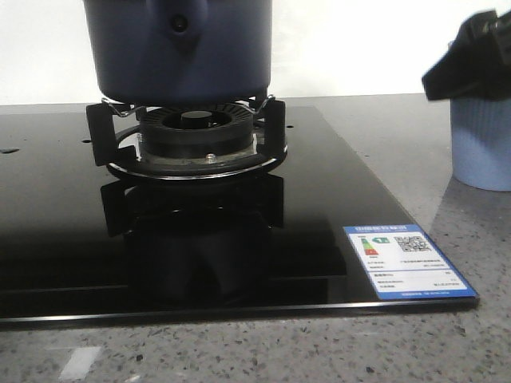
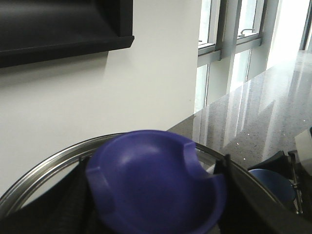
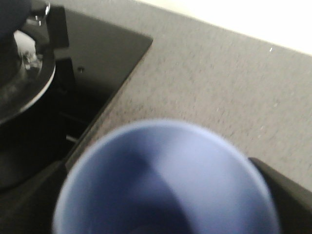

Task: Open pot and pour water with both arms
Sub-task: 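Set the cup back on the counter and open the right gripper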

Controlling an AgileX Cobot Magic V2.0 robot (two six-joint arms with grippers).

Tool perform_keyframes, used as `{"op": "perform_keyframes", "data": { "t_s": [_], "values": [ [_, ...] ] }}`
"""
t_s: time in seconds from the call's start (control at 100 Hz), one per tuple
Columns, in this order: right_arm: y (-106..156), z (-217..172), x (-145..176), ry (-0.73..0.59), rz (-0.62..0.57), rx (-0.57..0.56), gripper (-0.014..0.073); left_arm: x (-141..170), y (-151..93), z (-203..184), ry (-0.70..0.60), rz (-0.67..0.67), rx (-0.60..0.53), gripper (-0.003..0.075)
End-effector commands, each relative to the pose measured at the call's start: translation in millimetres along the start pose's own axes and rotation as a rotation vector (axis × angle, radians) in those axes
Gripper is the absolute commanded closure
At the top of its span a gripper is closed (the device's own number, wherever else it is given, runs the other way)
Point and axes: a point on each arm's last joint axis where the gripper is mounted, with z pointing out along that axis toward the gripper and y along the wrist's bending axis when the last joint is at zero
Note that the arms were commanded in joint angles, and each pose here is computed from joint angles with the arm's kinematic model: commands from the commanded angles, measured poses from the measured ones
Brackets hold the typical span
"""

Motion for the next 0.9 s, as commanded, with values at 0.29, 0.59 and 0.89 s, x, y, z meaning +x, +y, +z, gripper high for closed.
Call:
{"op": "perform_keyframes", "data": {
  "t_s": [0.29, 0.59, 0.89],
  "values": [
    [-2.8, -76.1, -78.8, -0.437, -0.037, -0.004, -0.0047, -1.5, 10.1, 15.9, -0.037, -0.104, 0.012, 0.0425],
    [8.0, -134.8, -93.2, -0.676, -0.046, -0.066, 0.0642, 28.1, 13.3, 56.2, 0.023, -0.101, 0.094, 0.0425],
    [11.9, -175.5, -94.0, -0.804, -0.067, -0.048, 0.0662, 43.4, 23.1, 86.1, 0.021, -0.134, 0.076, 0.0425]
  ]
}}
